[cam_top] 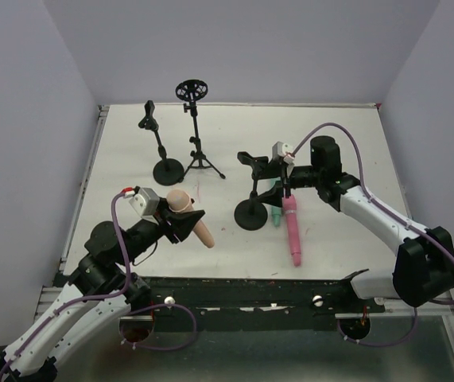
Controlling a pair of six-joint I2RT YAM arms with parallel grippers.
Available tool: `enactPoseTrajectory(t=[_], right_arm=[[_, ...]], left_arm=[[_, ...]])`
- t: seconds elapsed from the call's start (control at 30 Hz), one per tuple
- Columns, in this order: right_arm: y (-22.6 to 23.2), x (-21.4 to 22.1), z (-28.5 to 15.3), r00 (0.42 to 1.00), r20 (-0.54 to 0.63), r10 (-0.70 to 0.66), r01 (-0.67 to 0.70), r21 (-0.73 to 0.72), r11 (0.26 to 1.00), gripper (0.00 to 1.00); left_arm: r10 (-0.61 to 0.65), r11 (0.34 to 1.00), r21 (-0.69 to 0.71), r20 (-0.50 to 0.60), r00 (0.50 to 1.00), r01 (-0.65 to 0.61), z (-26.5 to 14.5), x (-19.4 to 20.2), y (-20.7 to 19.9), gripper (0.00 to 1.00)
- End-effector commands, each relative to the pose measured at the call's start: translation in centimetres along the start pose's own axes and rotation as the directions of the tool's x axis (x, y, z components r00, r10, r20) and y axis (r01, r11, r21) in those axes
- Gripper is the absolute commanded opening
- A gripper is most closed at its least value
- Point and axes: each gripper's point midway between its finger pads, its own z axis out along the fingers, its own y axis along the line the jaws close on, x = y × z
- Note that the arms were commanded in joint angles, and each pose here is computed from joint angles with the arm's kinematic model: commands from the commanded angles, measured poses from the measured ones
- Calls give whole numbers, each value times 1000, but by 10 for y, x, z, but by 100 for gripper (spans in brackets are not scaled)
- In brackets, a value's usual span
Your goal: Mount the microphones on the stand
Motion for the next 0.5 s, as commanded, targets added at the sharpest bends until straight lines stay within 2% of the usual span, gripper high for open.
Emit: enactPoseTrajectory(t=[0.0, 0.23, 0.47], right_arm=[[-2, -14, 7, 997, 79, -11, 12, -10, 1000, 74], [1, -6, 14, 996, 92, -10, 13, -34, 999, 43], [9, -6, 20, 995, 102, -13, 25, -113, 993, 22]], left_arm=[[-14, 1000, -5, 44, 999, 15, 5, -10, 1, 0], [-21, 1000, 6, 36, 999, 21, 10, -9, -1, 0], [-15, 1000, 7, 37, 999, 15, 8, -10, -1, 0]])
